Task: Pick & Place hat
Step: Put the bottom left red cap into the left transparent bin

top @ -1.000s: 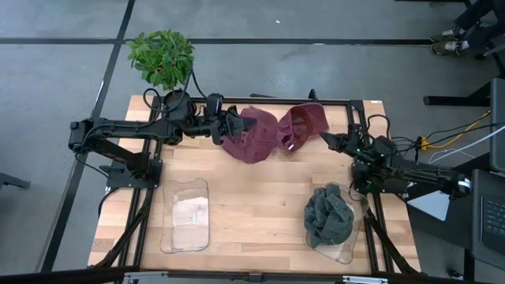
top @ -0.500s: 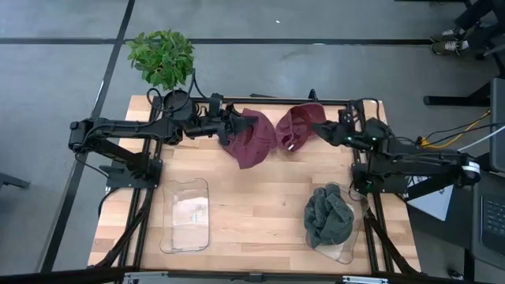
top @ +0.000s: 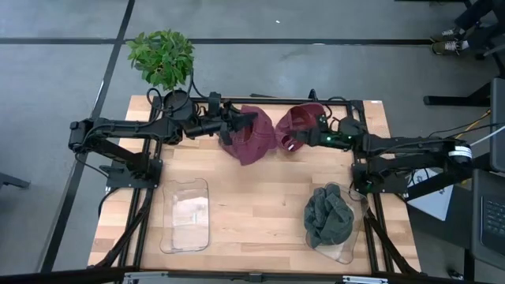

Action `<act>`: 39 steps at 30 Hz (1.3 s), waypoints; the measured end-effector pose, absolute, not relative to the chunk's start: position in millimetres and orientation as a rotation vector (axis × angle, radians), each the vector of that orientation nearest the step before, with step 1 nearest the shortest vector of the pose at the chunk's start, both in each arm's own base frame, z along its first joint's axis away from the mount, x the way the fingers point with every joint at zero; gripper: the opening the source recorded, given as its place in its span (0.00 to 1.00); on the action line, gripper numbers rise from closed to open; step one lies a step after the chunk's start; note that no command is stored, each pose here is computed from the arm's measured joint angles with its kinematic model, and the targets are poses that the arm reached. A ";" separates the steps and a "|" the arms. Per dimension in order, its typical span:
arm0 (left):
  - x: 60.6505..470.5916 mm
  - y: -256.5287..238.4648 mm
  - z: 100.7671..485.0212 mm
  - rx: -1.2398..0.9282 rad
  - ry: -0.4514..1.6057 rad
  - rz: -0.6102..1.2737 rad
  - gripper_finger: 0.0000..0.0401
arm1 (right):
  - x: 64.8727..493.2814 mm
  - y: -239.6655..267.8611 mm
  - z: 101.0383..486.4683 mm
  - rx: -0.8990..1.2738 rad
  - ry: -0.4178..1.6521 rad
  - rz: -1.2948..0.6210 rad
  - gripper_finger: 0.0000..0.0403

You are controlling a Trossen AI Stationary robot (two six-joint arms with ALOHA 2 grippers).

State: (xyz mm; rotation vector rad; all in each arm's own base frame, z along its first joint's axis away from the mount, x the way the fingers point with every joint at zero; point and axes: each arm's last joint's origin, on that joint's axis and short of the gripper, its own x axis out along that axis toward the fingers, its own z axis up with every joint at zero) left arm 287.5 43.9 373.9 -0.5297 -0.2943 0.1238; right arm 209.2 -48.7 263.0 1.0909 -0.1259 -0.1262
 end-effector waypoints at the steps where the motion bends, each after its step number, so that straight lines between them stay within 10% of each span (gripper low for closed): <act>1: 287.4 44.0 373.9 -0.523 -0.295 0.128 0.02 | 212.8 -48.4 264.3 1.083 -0.136 -0.106 0.60; 32: 285.3 59.2 372.1 -0.452 -0.279 0.176 0.01 | 291.7 -58.9 301.8 0.868 -0.087 -0.060 0.59; 39: 285.0 61.2 371.3 -0.433 -0.273 0.200 0.03 | 292.6 -59.0 303.9 0.829 -0.116 -0.045 0.37</act>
